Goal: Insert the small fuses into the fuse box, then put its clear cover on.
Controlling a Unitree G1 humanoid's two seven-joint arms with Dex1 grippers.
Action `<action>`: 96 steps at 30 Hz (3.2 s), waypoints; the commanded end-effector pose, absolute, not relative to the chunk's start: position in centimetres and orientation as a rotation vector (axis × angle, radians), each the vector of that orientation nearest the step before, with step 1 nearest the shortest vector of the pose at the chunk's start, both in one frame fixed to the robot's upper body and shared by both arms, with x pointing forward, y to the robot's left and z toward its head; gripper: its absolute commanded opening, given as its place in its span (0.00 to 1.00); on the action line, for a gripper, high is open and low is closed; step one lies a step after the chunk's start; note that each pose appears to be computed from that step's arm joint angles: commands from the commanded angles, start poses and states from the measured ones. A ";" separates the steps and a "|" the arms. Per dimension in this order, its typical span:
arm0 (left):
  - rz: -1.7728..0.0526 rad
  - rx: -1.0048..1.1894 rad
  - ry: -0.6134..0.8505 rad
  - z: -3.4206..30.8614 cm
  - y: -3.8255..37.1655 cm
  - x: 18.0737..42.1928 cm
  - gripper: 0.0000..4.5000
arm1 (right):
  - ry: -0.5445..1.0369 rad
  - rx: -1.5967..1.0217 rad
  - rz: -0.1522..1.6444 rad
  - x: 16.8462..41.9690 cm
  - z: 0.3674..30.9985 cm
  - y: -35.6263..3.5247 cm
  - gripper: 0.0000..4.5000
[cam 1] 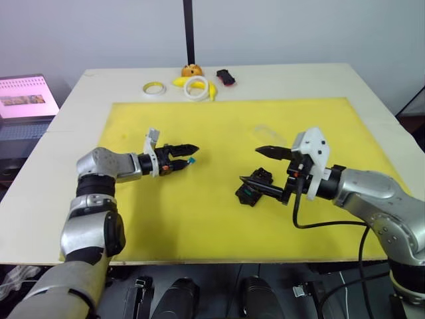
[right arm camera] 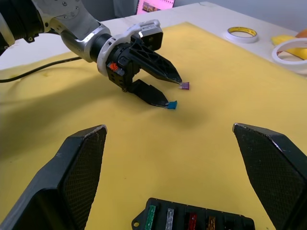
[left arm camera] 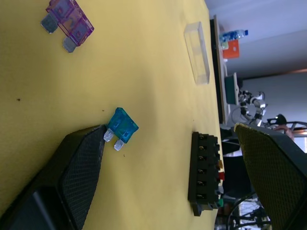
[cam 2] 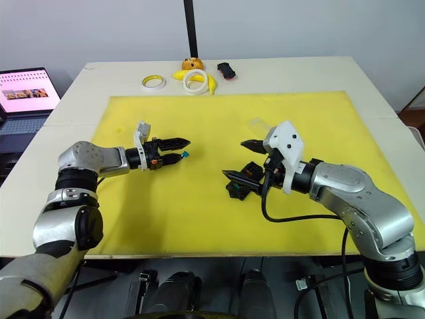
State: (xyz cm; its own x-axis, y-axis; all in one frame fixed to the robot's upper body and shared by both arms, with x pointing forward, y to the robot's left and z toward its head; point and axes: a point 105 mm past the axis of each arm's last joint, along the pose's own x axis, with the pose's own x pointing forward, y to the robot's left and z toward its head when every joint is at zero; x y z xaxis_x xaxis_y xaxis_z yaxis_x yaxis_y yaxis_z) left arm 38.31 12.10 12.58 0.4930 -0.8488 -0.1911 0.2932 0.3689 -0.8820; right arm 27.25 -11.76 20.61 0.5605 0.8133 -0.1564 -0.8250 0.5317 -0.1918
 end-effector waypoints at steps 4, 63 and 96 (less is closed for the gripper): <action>-0.814 -0.898 0.753 11.1 11.2 38.0 0.59 | -0.003 -0.276 0.956 27.4 21.7 -11.9 1.00; -1.559 -0.577 0.435 23.5 5.3 30.1 0.00 | 0.094 0.515 1.026 26.1 23.6 -9.2 0.60; -1.552 -0.591 0.431 23.6 4.9 30.5 0.07 | 0.085 0.598 1.045 25.7 24.7 -9.6 0.00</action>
